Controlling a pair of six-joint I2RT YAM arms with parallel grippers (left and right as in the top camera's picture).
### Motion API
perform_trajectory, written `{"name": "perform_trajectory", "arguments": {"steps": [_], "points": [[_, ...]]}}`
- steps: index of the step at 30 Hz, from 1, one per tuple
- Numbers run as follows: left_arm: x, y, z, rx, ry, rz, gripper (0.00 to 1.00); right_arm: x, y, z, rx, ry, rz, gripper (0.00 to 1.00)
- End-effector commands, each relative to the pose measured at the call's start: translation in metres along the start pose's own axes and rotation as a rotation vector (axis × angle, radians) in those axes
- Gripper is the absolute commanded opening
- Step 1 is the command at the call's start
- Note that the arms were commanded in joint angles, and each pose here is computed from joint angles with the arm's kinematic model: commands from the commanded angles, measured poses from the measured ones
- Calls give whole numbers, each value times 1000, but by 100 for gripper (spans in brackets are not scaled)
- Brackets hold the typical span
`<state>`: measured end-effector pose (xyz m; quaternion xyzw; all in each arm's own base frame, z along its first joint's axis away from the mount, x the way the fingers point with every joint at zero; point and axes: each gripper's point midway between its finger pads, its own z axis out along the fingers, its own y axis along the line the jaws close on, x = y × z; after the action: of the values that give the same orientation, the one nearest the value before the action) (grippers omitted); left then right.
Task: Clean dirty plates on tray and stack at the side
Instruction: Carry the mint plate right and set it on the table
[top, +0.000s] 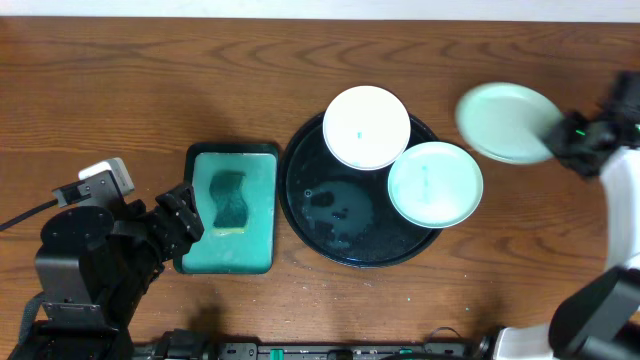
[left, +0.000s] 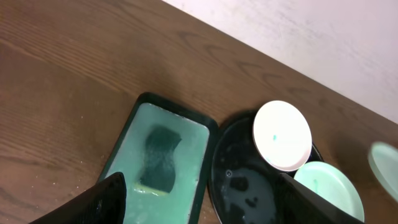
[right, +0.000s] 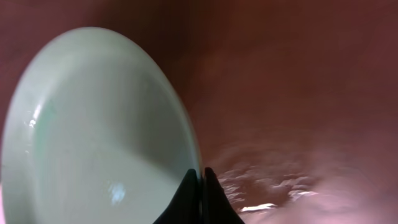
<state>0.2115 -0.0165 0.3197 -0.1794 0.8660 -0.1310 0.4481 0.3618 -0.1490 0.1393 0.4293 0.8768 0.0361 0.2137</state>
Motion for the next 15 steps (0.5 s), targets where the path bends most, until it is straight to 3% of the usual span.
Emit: {"name": "perform_trajectory", "arguments": {"steps": [1,6,10,15], "points": [[-6,0,-2,-7,-20,3,76,-3,-51,29,126,60,110,1],[-7,0,-2,-4,-24,3,76,18,-66,64,173,189,68,2],[-8,-1,-2,-1,-30,3,76,30,-48,71,134,227,-42,33],[-9,-2,-2,1,-34,3,76,50,22,52,-163,263,-312,44]]}}
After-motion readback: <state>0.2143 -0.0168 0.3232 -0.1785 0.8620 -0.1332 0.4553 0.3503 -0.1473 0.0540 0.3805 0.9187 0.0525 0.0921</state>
